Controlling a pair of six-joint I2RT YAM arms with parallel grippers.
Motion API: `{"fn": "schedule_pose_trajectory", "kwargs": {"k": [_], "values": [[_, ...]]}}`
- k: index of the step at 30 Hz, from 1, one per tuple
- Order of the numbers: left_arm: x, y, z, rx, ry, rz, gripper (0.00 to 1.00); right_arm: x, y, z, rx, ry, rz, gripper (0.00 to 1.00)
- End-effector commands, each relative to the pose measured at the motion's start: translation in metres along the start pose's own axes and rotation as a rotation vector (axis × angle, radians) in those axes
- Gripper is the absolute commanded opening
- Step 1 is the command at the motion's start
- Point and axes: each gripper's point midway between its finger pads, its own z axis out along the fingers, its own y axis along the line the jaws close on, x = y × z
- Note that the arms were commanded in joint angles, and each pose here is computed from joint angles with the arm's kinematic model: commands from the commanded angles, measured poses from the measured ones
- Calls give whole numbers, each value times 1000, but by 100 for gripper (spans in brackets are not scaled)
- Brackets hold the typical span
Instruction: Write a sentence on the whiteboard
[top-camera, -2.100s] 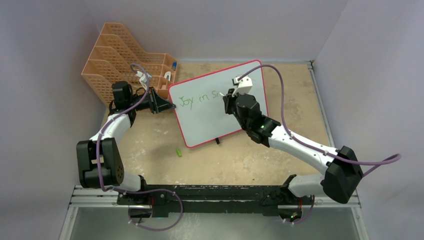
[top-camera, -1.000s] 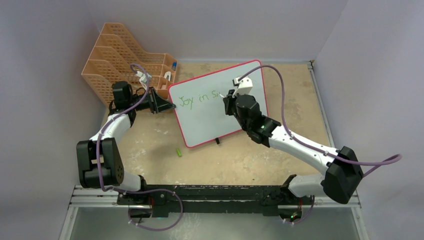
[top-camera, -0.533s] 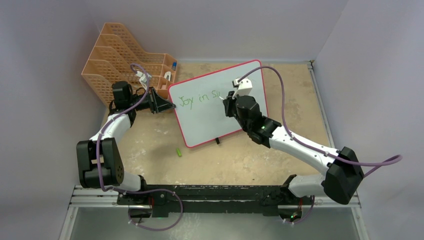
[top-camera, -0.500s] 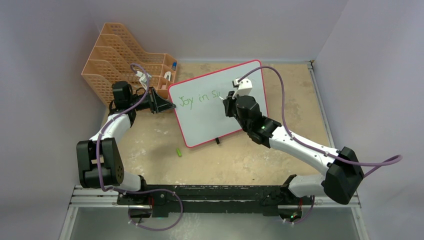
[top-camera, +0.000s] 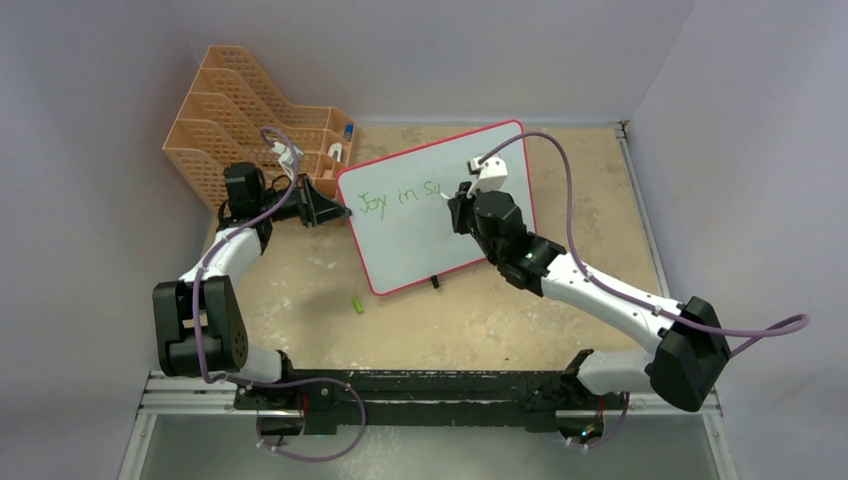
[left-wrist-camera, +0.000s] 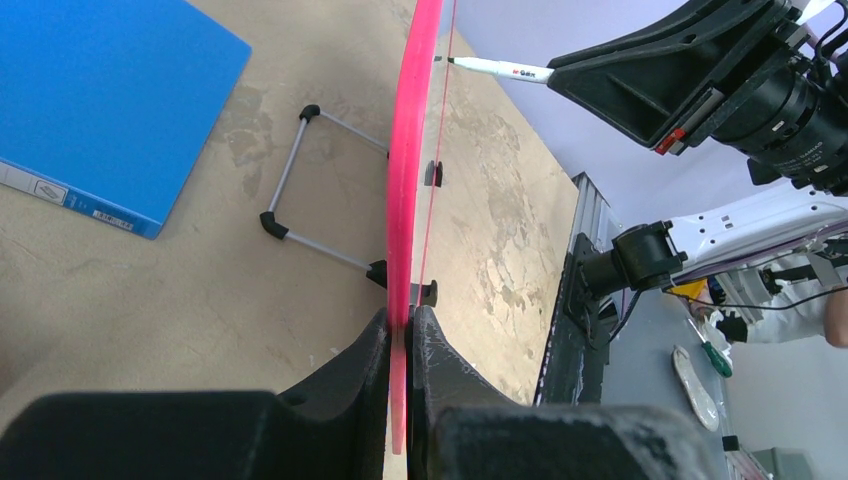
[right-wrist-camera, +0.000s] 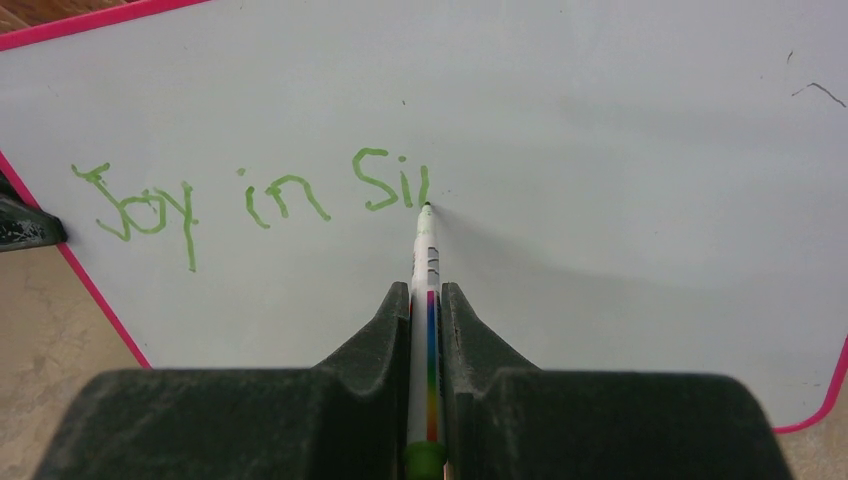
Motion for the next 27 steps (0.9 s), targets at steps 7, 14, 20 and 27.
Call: {"fn": "schedule_pose_trajectory", "kwargs": {"k": [7, 14, 20, 27], "values": [[-12, -11, 2, 14, -9, 79, 0, -40, 0, -4, 11, -115, 26, 0], [-13, -11, 2, 14, -10, 80, 0, -47, 3, -2, 7, -139, 25, 0], [-12, -11, 2, 16, -9, 79, 0, -47, 4, 3, 7, -140, 20, 0], [-13, -11, 1, 14, -10, 79, 0, -45, 2, 7, 21, -141, 11, 0]]}}
